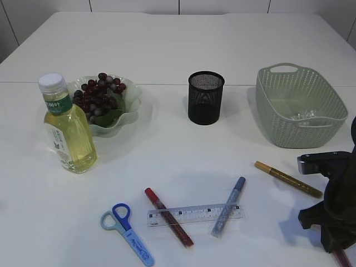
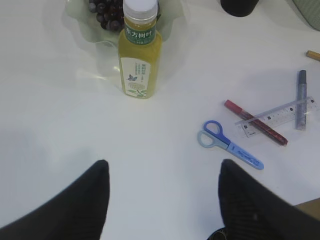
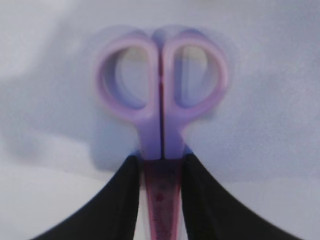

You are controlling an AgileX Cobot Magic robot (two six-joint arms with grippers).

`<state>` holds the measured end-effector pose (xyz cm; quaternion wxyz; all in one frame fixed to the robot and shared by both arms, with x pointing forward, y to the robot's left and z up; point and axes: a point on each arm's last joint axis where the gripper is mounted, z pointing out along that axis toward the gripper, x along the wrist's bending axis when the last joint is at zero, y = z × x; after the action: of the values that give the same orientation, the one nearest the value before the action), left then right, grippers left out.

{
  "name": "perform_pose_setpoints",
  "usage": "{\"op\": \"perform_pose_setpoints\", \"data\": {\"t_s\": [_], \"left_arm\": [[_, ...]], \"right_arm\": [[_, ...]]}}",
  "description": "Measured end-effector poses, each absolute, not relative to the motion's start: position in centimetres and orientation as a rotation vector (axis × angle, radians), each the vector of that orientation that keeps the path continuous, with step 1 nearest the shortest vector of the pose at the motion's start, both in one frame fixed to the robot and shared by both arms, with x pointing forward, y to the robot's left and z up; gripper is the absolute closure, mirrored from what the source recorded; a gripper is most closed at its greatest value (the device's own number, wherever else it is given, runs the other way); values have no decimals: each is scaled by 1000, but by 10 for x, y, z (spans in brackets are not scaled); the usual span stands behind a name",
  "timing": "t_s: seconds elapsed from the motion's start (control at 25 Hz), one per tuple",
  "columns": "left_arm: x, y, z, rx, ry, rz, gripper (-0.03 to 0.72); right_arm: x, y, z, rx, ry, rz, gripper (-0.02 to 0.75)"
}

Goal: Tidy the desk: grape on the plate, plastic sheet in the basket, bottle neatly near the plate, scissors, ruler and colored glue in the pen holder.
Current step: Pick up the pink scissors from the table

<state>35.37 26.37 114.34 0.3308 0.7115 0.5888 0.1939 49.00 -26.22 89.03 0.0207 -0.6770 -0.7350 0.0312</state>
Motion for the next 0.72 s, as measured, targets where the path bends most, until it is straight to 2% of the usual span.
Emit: {"op": "perform_pose_setpoints", "data": {"t_s": [0.2, 0.72], "left_arm": [[354, 263, 1143, 1858, 1539, 500, 190], [353, 263, 1143, 1855, 1538, 491, 190]], "right_arm": [[490, -262, 890, -2098, -2278, 99, 524], [490, -262, 890, -2084, -2293, 101, 526]]}}
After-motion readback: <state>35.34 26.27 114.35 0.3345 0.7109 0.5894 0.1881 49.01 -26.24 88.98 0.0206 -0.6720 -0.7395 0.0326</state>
